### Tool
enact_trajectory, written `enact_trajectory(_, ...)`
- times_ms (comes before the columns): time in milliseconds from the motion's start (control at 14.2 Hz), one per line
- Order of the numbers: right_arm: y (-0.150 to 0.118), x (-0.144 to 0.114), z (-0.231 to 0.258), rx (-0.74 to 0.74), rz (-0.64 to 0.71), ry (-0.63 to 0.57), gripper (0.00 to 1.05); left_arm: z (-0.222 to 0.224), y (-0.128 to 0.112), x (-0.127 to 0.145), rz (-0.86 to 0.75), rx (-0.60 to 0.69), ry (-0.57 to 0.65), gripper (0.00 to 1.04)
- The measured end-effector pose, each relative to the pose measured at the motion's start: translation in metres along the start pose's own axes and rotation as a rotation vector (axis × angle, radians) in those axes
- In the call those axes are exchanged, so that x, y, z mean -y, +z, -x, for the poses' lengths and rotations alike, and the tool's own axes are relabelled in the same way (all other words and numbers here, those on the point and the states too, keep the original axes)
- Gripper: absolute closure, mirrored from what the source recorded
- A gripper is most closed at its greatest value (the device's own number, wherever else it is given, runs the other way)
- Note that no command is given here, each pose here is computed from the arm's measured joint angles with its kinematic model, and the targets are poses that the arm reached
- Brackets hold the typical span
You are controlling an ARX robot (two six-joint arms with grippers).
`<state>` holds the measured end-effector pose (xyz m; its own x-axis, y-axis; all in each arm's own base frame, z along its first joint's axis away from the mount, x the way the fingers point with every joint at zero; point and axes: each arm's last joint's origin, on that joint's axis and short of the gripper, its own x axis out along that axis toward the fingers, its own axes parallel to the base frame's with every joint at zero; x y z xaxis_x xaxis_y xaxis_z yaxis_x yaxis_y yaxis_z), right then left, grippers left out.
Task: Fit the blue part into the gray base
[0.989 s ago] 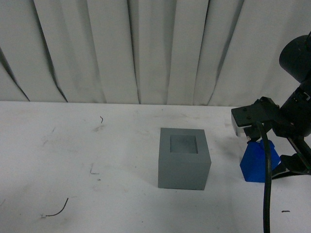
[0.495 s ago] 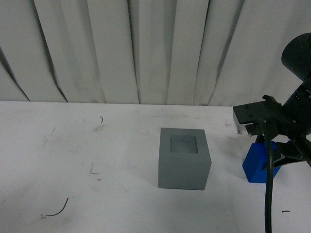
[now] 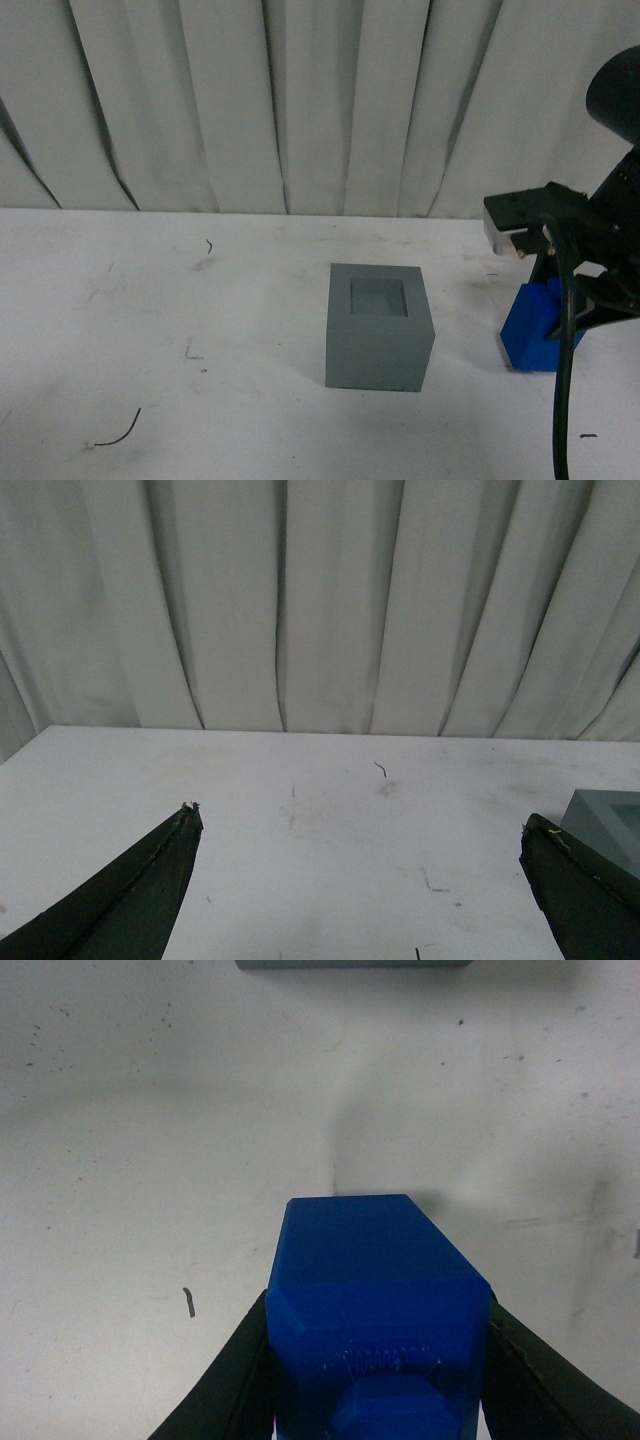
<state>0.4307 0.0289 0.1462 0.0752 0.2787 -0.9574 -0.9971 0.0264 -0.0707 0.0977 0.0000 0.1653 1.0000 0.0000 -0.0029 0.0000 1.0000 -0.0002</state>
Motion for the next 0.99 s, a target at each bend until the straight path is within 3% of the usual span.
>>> enact_trajectory(353,0.027,-0.003,0.063,0.031,0.037,-0.056,0.58,0.000,0.000,0.000,0.000,0.000,0.000,0.07)
enact_trajectory(777,0.075,-0.011,0.055,0.091,0.090,-0.016,0.58,0.000,0.000,0.000,0.000,0.000,0.000,0.07)
enact_trajectory(918,0.115,-0.007,0.046,0.119,0.117,0.000,0.58,0.000,0.000,0.000,0.000,0.000,0.000,0.07)
enact_trajectory(989,0.118,-0.006,0.041,0.118,0.114,0.010,0.58,0.000,0.000,0.000,0.000,0.000,0.000,0.07)
